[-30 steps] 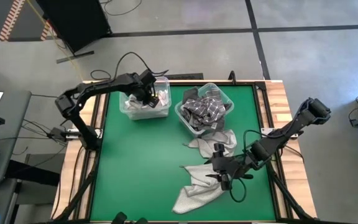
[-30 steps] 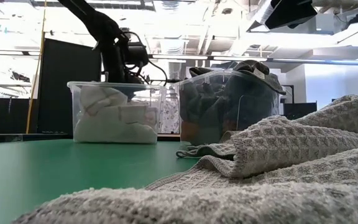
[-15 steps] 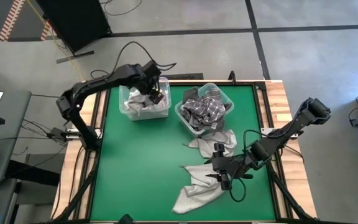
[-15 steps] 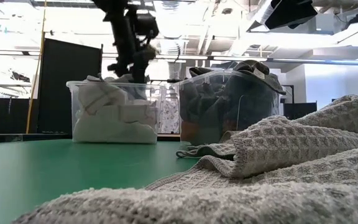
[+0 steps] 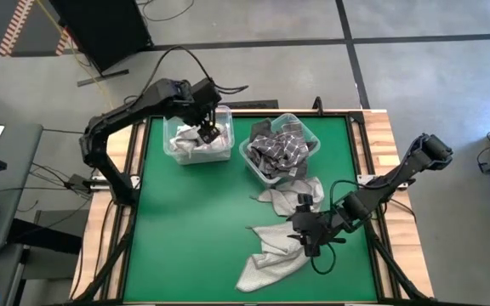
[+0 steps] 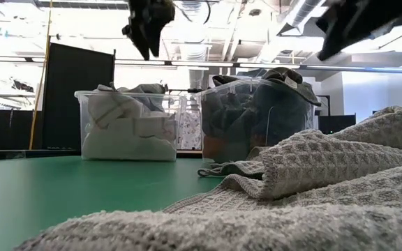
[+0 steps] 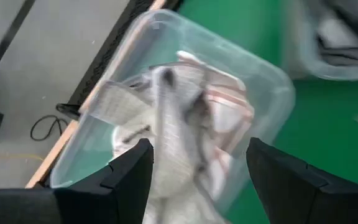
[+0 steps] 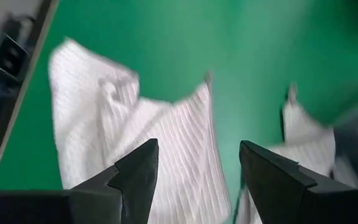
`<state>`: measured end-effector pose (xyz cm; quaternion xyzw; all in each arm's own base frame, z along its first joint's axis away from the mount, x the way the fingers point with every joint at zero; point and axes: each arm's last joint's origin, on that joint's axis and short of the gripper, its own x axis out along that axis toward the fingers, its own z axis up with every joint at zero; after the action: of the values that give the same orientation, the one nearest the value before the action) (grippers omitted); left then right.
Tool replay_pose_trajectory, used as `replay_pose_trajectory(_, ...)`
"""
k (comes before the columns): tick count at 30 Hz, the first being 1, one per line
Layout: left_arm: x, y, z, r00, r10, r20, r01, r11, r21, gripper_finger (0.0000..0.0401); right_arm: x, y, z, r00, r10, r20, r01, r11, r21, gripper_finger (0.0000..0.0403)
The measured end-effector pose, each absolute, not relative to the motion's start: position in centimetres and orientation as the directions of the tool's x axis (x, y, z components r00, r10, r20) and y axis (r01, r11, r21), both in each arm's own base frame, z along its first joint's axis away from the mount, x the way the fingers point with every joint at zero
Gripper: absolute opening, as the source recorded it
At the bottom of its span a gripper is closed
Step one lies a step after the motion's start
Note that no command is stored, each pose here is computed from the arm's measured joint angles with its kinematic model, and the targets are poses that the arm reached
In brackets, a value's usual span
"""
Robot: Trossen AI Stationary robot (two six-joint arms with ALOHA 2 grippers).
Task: Sort towels by color in basket
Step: Put the bottom light gray towel into the left transparent bin
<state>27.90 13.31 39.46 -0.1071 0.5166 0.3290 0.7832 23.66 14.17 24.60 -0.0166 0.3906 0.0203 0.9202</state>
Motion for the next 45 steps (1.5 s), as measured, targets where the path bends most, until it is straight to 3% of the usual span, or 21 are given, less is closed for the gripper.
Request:
replay_pose_trajectory(6, 29.2, 8.0, 40.6, 0.32, 0.357, -0.878, -0.504, 0.849, 0.161, 0.0247, 22.8, 14.2, 24.0, 0.602, 0.065, -0.796, -0.016, 0.998, 0.069, 0.0254)
replay_pose_trajectory(10, 30.3, 3.3, 40.6, 0.379, 0.308, -0.873, -0.378, 0.912, 0.158, 0.0247, 22.6, 15.9, 23.6, 0.593, 0.152, -0.791, -0.098, 0.988, 0.116, 0.0254)
replay_pose_trajectory(17, 31.8, -4.7, 39.4, 0.513, 0.244, -0.823, -0.185, 0.968, 0.171, 0.0247, 23.3, 19.9, 20.3, 0.578, 0.205, -0.79, -0.274, 0.96, 0.048, 0.0254)
replay_pose_trajectory(25, 32.4, -10.8, 35.7, 0.57, 0.148, -0.809, -0.039, 0.987, 0.153, 0.0247, 25.0, 20.2, 16.5, 0.545, 0.114, -0.83, -0.237, 0.971, -0.022, 0.0262)
replay_pose_trajectory(38, 31.9, -14.9, 27.7, 0.581, 0.08, -0.81, 0.013, 0.994, 0.107, 0.0247, 27.0, 20.0, 12.7, 0.504, 0.09, -0.859, -0.201, 0.98, -0.015, 0.0332)
replay_pose_trajectory(41, 31.7, -15.5, 26.1, 0.601, 0.061, -0.797, 0.026, 0.995, 0.095, 0.0247, 27.2, 19.9, 11.9, 0.494, 0.068, -0.867, -0.178, 0.984, -0.024, 0.0314)
replay_pose_trajectory(45, 31.5, -16.1, 24.3, 0.641, 0.039, -0.766, 0.035, 0.996, 0.08, 0.0247, 27.3, 19.8, 11.6, 0.51, 0.026, -0.86, -0.152, 0.986, -0.06, 0.0245)
